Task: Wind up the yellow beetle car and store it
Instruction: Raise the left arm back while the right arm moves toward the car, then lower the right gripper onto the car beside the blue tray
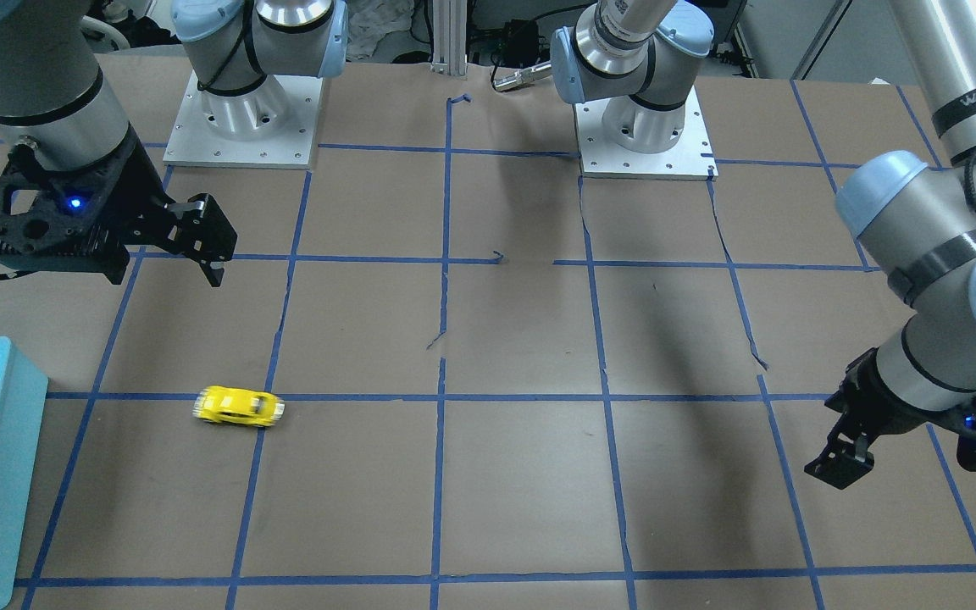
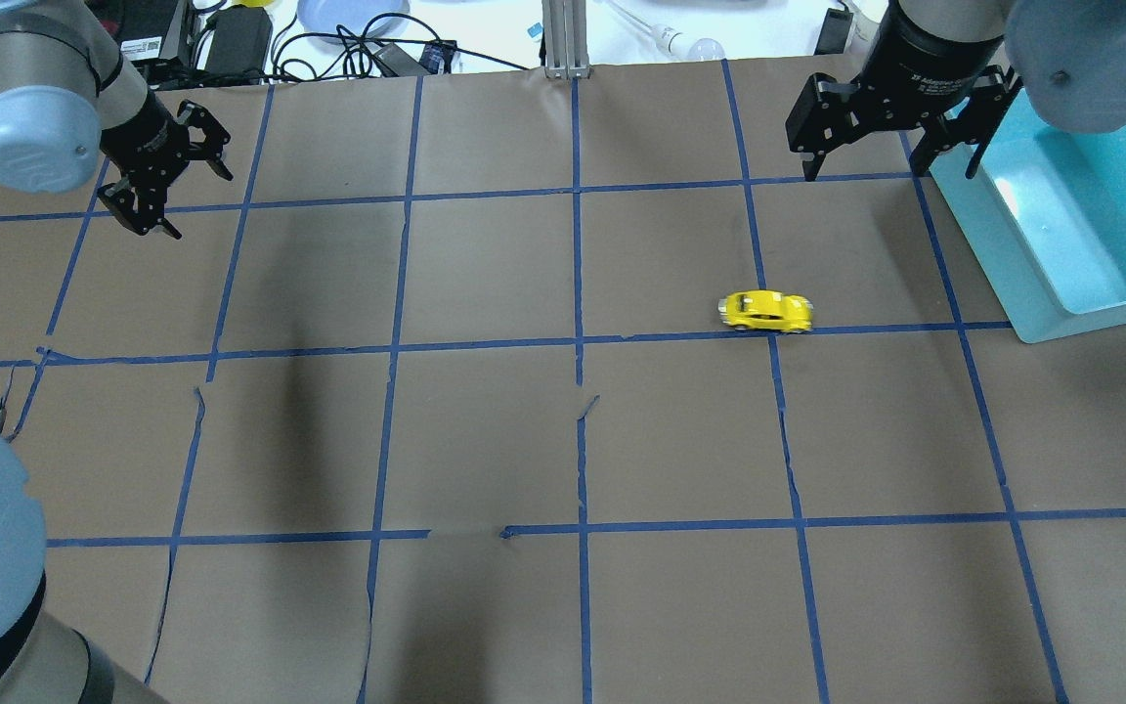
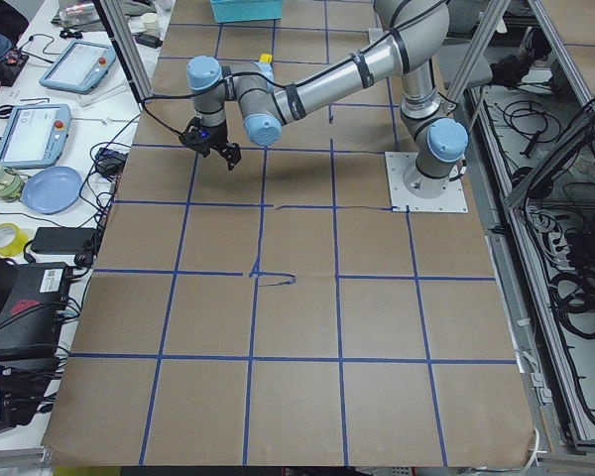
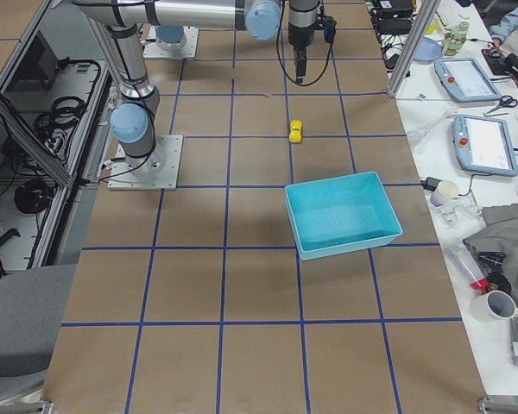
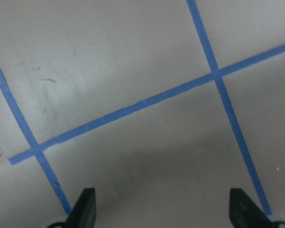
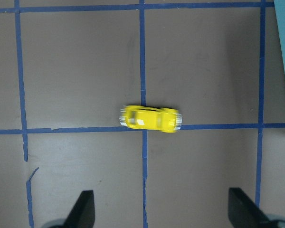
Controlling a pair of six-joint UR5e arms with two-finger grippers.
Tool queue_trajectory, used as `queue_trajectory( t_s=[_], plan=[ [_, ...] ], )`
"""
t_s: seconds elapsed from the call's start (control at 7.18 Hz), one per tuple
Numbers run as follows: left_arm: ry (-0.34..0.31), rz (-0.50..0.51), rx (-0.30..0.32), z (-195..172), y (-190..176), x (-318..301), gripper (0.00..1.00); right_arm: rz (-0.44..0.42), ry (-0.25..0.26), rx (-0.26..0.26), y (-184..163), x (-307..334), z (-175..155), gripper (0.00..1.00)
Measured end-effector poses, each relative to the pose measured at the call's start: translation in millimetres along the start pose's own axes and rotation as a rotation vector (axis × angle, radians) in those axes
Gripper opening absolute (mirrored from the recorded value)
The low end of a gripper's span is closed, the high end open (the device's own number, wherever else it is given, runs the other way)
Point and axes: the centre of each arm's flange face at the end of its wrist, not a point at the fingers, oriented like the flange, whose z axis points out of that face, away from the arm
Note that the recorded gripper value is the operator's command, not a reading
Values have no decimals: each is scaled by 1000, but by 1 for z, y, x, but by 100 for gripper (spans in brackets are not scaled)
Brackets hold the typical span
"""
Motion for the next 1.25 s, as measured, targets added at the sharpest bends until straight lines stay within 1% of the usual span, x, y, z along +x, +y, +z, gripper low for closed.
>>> queue_trajectory(
  t_s=[0.14,0.28,0.42,0.56,0.7,0.84,0.97,1.11,1.25],
  plan=[
    [-42,115,4,-39,3,-9,100,-2,0,0,0,0,0,100],
    [-64,249,4,-81,9,-18,100,-4,-1,-1,0,0,0,100],
    [-74,407,13,-116,16,-27,100,-8,-1,-2,0,0,1,100],
    [-76,522,28,-139,22,-34,100,-12,-1,-7,1,0,3,100],
    [-76,571,38,-151,26,-39,100,-20,0,-20,3,-2,10,100],
    [-73,591,45,-157,29,-42,100,-41,1,-2,1,-4,17,99],
    [-64,614,49,-164,33,-43,100,-126,5,47,-7,0,19,99],
    [-61,650,43,-170,42,-43,100,-282,15,68,-14,14,24,99],
    [-62,696,27,-172,56,-39,100,-434,21,47,-21,37,40,100]
  ],
)
